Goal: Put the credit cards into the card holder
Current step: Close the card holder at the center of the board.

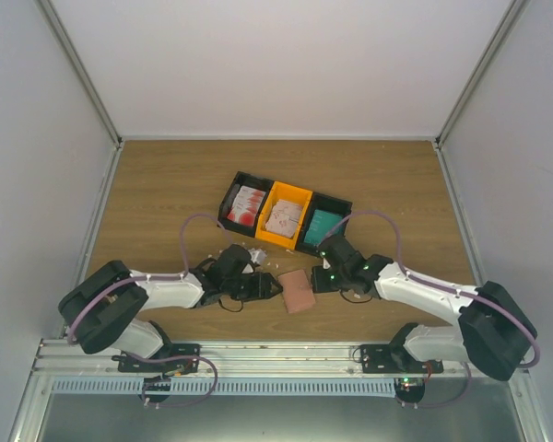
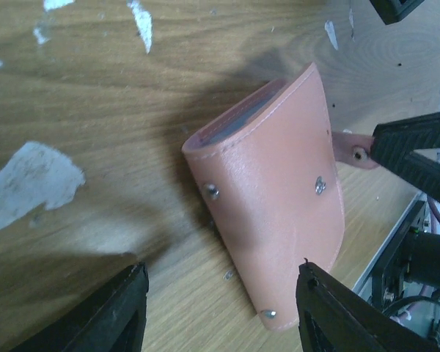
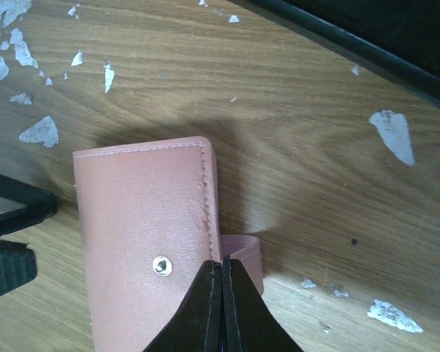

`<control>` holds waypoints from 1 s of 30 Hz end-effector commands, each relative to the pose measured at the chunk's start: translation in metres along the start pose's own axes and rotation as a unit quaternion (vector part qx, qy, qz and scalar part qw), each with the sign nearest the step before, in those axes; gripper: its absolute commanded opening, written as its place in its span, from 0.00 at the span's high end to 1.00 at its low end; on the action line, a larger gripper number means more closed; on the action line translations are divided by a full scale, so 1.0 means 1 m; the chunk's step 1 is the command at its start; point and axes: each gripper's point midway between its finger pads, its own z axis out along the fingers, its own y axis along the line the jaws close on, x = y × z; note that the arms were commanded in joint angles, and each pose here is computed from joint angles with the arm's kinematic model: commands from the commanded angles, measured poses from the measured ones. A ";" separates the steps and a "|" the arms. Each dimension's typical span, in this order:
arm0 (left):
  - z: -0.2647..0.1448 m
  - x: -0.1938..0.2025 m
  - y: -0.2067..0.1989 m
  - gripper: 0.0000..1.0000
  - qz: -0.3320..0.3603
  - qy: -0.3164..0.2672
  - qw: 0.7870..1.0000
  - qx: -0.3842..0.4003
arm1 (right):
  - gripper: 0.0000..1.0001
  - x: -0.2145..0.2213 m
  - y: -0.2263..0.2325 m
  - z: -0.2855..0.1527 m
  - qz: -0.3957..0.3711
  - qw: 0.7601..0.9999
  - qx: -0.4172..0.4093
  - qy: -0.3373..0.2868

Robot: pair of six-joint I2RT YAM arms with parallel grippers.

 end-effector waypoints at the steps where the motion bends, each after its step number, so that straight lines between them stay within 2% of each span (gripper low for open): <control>1: 0.009 -0.009 -0.008 0.44 0.016 -0.009 1.000 0.006 | 0.99 -0.010 0.019 0.001 -0.028 0.999 -0.029 -0.007; 11: 0.020 -0.006 -0.002 0.55 0.022 0.005 1.000 -0.001 | 1.00 -0.012 0.032 0.008 -0.037 0.998 -0.047 -0.003; 21: 0.024 -0.004 0.001 0.57 0.022 0.011 1.000 -0.002 | 0.99 -0.011 0.042 0.011 -0.045 0.996 -0.071 0.005; 30: 0.027 -0.004 0.002 0.67 0.022 0.013 1.000 -0.004 | 1.00 -0.003 0.044 0.015 -0.055 0.995 -0.078 0.019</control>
